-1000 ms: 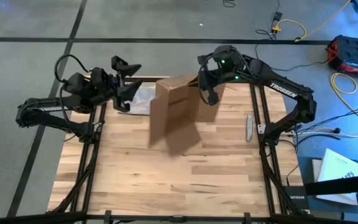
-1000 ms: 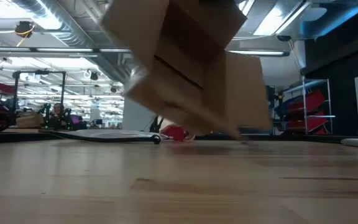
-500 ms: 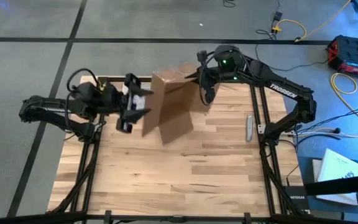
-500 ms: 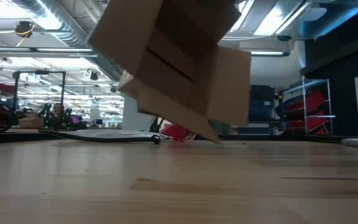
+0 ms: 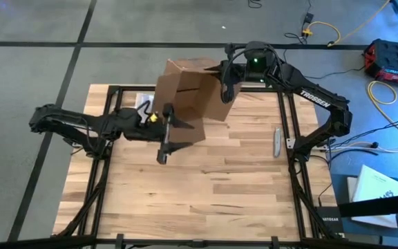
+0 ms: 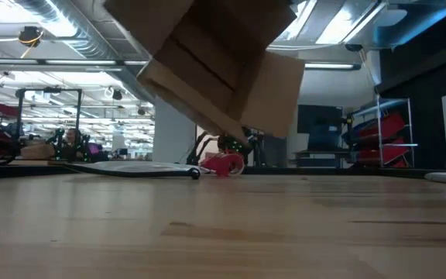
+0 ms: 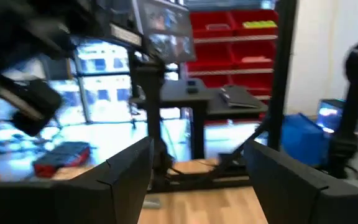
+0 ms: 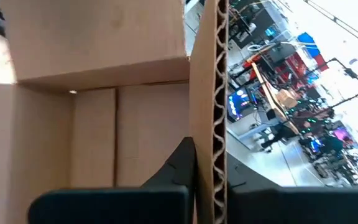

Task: Unpack boxes
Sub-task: Break down the box until it is fully flat

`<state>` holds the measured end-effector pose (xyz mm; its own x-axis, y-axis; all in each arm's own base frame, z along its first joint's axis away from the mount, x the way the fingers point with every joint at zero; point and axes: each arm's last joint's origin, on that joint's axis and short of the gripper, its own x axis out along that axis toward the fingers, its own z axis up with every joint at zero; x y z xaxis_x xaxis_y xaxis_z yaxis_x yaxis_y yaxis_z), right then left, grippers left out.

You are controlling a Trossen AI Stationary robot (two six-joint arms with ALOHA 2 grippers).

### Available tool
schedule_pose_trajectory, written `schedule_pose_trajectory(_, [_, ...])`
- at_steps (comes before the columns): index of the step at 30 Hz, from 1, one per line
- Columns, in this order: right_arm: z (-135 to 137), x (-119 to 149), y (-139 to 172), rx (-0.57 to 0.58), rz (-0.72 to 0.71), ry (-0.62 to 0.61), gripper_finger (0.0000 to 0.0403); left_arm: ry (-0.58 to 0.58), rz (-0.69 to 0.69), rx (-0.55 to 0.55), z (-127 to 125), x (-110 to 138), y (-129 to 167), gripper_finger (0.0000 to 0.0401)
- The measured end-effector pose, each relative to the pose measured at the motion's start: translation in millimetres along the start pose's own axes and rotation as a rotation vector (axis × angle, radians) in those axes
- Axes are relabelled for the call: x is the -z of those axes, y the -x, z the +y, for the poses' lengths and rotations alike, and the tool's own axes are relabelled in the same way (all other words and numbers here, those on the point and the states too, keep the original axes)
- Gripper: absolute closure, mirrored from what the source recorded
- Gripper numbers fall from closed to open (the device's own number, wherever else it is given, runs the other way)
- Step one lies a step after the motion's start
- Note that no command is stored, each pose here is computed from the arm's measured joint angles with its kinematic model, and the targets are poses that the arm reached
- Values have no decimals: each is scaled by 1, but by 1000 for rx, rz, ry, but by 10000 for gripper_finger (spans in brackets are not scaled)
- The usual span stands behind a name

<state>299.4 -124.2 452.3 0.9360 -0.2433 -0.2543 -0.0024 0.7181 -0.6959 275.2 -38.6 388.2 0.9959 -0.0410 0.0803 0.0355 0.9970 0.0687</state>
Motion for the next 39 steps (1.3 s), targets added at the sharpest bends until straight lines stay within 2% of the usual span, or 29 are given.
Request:
schedule_pose_trajectory(6, [-1, 0, 0, 27, 23, -9, 403, -24, 136, -108, 7, 11, 3, 162])
schedule_pose_trajectory(10, [-1, 1, 0, 46, 46, -52, 403, -46, 217, -221, 10, 17, 7, 162])
schedule_pose_trajectory(15, [-1, 1, 0, 48, 49, -92, 403, -133, 395, -306, 12, 34, 10, 162])
schedule_pose_trajectory(27, [0, 0, 0, 42, 41, -244, 403, -264, 824, -319, 14, 86, 10, 162])
schedule_pose_trajectory(39, [22, -19, 0, -60, 9, -233, 403, -348, 1061, -369, 12, 131, -4, 162])
